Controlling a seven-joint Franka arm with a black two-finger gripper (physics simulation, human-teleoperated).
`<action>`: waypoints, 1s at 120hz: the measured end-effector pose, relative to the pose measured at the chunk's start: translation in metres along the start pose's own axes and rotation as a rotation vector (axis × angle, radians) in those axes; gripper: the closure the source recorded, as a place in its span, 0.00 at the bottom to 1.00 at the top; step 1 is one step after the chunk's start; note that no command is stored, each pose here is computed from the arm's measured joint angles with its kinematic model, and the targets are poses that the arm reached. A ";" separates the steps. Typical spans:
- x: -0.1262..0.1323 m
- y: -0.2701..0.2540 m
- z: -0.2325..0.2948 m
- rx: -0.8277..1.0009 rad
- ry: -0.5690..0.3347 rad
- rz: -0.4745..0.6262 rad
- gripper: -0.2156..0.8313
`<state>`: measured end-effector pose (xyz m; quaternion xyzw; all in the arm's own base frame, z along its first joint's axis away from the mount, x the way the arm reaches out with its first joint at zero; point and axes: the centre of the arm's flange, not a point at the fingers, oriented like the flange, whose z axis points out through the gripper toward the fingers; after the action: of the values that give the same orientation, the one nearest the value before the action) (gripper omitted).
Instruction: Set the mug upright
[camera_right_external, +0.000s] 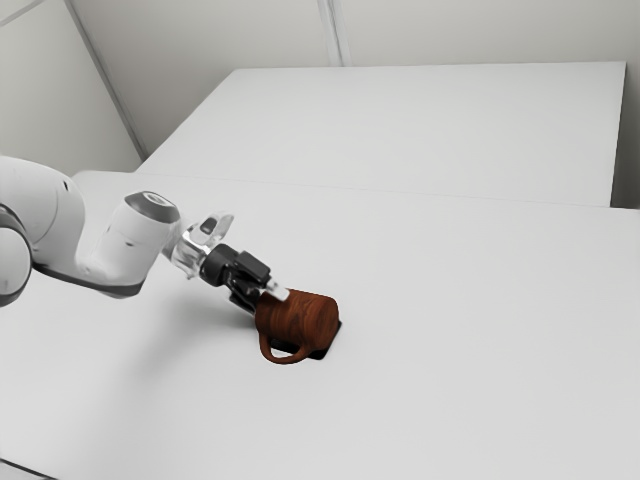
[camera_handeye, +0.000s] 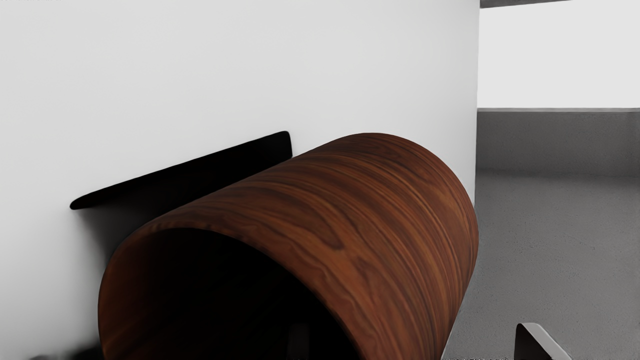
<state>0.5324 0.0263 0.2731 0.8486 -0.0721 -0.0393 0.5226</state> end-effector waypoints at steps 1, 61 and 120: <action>0.000 0.000 0.000 -0.003 0.000 0.001 0.43; 0.002 0.026 0.016 -0.084 -0.041 0.100 0.90; 0.006 0.131 0.016 0.331 -0.220 0.435 0.96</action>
<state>0.5256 -0.0469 0.3826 0.8776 -0.3139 -0.0061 0.3623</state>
